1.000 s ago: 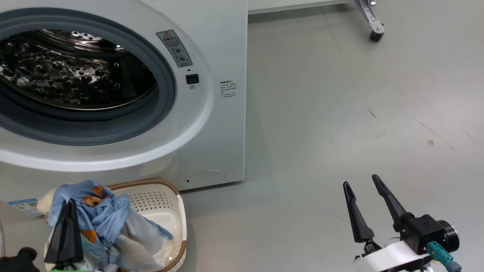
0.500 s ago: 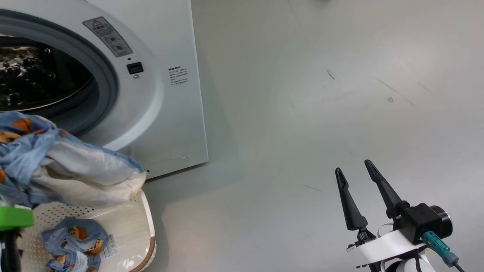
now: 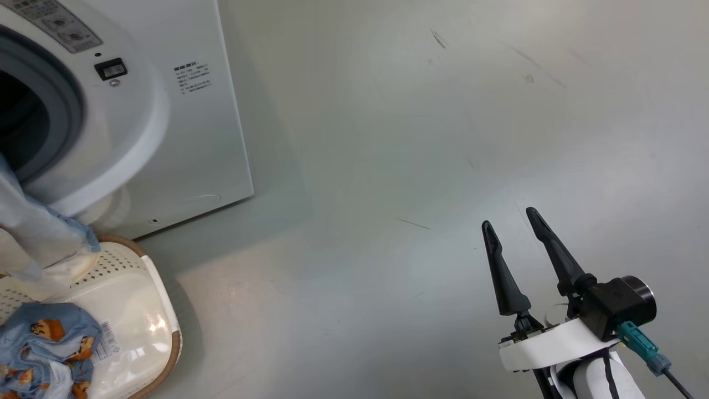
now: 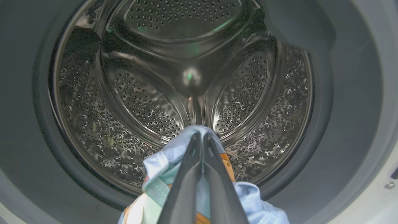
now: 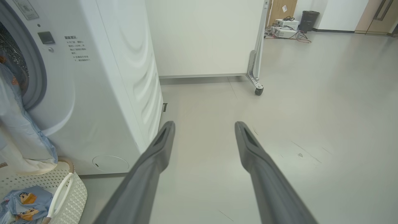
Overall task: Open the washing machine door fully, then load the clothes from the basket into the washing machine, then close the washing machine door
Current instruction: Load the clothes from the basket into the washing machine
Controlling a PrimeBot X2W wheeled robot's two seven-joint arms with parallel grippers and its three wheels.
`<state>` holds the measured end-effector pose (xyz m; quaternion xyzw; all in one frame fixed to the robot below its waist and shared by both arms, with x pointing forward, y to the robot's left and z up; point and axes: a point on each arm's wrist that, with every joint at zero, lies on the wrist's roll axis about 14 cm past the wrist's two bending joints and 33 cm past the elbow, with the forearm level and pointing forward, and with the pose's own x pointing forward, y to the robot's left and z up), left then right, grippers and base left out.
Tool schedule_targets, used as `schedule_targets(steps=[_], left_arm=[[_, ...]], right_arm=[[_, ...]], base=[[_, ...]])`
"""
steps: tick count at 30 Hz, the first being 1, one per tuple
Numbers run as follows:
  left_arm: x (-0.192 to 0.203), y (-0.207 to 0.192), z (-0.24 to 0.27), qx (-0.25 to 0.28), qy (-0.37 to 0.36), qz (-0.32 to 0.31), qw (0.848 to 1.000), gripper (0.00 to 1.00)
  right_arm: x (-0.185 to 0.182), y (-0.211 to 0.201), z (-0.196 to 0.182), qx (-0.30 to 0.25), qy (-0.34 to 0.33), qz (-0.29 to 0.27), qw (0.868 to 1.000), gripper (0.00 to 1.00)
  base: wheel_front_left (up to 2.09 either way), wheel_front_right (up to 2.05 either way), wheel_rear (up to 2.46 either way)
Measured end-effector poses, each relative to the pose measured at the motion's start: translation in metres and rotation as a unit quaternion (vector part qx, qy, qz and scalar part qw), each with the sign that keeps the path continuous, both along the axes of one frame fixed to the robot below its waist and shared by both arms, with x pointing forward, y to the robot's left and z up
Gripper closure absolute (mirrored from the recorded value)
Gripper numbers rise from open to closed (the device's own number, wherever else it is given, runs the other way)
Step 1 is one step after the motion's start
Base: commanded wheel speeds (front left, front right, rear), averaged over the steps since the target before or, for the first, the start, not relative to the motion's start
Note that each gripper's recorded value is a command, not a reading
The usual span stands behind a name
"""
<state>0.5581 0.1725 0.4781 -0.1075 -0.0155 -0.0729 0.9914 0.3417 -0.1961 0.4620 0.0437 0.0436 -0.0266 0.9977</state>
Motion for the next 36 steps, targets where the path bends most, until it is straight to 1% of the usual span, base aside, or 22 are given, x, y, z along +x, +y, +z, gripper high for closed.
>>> schedule_targets(steps=[5, 10, 18, 28, 36], left_arm=[[0.027, 0.002, -0.027, 0.015, 0.028, -0.001, 0.999, 1.00], [0.054, -0.006, -0.050, 0.005, 0.042, -0.001, 0.999, 1.00], [0.074, -0.010, -0.082, 0.013, 0.068, -0.005, 0.998, 1.00], [0.107, 0.010, -0.069, 0.011, 0.030, 0.028, 0.999, 1.00], [0.121, 0.005, -0.058, 0.008, 0.007, 0.028, 1.000, 1.00]], right_arm=[[0.002, -0.005, -0.014, -0.004, 0.025, -0.008, 1.000, 0.00], [0.008, -0.008, -0.027, -0.011, 0.045, -0.011, 0.999, 0.00], [0.018, -0.005, -0.040, -0.012, 0.062, -0.002, 0.998, 0.00], [0.021, 0.004, -0.054, -0.006, 0.082, 0.010, 0.997, 0.00], [0.020, 0.009, -0.056, -0.007, 0.087, 0.016, 0.996, 0.00]], base=[[0.00, 0.00, 0.00], [0.00, 0.00, 0.00], [0.00, 0.00, 0.00], [0.00, 0.00, 0.00], [0.00, 0.00, 0.00]])
